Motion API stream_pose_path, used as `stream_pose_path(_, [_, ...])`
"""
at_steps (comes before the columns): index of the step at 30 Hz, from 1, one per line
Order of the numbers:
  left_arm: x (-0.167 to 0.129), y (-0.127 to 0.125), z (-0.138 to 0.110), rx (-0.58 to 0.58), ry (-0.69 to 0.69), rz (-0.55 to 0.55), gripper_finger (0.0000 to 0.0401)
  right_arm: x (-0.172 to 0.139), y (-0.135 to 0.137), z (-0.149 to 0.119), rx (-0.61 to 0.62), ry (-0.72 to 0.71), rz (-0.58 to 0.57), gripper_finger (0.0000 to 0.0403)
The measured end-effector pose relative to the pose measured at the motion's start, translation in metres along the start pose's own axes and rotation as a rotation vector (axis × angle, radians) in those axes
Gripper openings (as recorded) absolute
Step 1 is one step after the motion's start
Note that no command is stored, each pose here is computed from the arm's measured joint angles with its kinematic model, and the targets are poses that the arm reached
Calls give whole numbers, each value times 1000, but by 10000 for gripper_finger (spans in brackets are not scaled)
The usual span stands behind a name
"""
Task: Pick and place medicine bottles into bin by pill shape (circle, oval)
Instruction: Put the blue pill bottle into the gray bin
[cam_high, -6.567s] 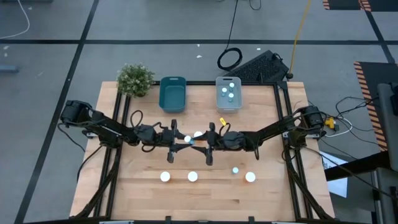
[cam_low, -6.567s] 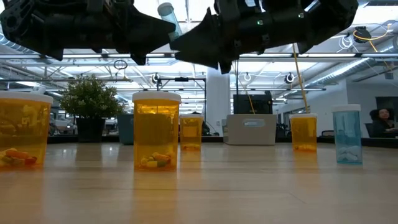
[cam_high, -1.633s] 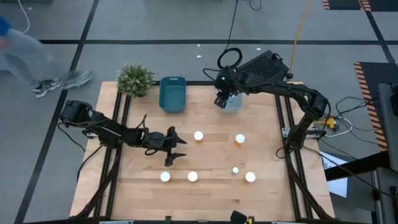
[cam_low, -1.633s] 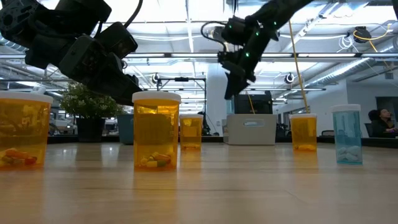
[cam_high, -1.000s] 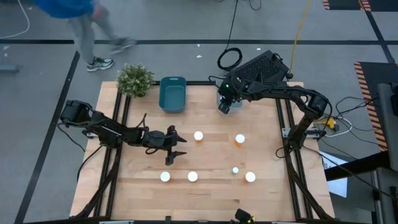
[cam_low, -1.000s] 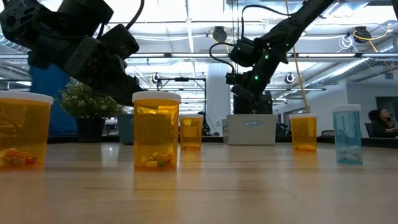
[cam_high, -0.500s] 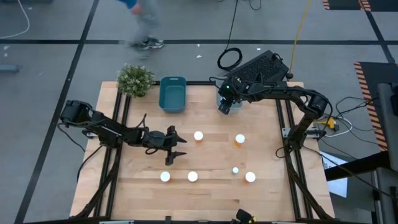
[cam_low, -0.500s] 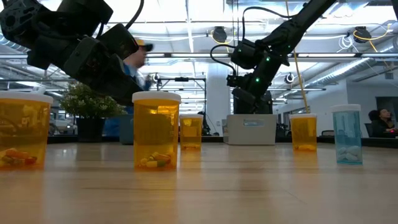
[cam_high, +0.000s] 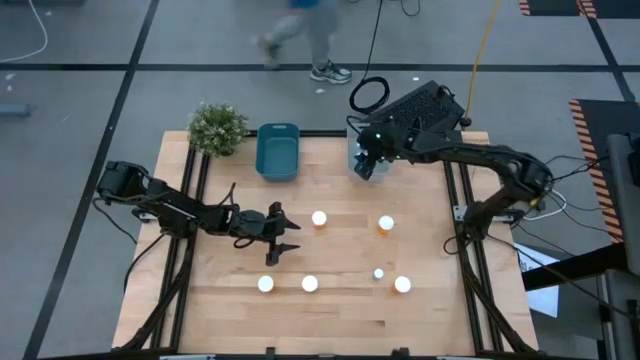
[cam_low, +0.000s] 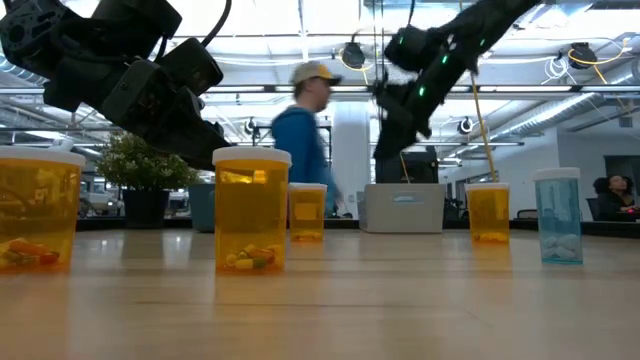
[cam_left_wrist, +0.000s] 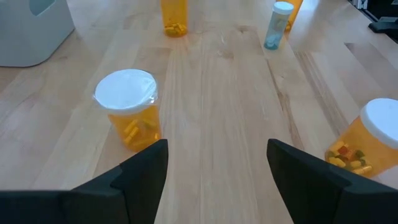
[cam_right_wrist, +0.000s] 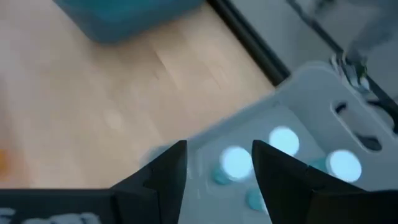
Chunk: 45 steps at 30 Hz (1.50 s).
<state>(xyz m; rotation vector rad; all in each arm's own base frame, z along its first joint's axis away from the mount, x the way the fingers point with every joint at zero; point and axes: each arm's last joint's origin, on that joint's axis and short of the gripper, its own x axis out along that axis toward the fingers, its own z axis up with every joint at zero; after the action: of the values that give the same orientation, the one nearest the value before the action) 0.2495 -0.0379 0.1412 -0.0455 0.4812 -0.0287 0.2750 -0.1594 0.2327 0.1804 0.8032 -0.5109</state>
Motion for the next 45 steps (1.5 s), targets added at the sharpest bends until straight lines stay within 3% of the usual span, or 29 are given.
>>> stream_pose_path(12, [0,0,0,-2,0,0,273,-87,77,-7,-24,-75,99,176])
stream_pose_path(21, [0,0,0,-7,-2,0,273,-125,152,-43,-134,-35,211,176])
stream_pose_path(27, [0,0,0,-19,-5,13,273,-148,185,-67,-114,-31,273,195])
stream_pose_path(33, [0,1,0,-22,-5,25,273,-154,210,-94,-64,81,306,221])
stream_pose_path(45, [0,1,1,-29,-10,25,273,-134,249,-136,-58,339,316,224])
